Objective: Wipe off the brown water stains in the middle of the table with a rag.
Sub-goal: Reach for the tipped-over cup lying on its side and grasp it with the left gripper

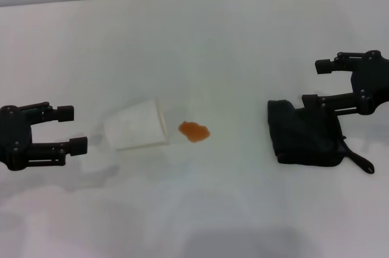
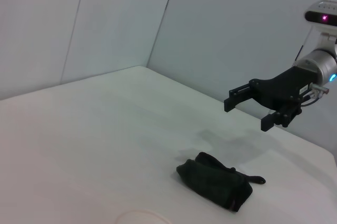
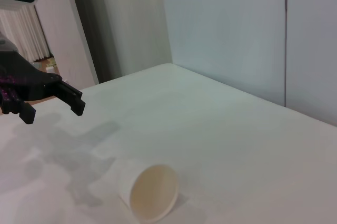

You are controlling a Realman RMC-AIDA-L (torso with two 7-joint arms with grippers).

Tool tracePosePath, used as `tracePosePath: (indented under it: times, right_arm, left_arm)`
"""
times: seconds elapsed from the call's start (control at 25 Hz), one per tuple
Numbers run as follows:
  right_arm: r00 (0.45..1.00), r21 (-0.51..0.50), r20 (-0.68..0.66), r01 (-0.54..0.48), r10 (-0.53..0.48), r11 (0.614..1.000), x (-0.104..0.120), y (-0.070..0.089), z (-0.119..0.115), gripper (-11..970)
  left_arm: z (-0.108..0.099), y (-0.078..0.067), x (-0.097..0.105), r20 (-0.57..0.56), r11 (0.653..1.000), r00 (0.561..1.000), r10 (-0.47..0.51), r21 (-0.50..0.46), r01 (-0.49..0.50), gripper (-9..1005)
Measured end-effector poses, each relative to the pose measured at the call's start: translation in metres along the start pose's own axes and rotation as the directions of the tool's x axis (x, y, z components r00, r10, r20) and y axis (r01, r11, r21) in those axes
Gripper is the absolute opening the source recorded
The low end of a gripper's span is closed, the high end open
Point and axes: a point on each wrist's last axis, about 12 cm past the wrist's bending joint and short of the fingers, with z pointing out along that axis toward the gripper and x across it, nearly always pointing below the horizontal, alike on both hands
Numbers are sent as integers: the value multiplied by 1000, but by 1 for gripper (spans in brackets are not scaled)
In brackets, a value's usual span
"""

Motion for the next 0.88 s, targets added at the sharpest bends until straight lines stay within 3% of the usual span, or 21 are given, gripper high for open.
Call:
tracePosePath:
  times: [0.64,0.88]
  right_arm:
    - [1000,-2,0,-3,3,1000,1,0,1,855]
    - [1000,-4,0,-3,3,1000,1,1,1,855]
  left_arm:
    - [2,1,-4,-1,1000,1000,9,4,-9,873]
    - [-2,7,-17,-25,1000,999,26,-6,-26,873]
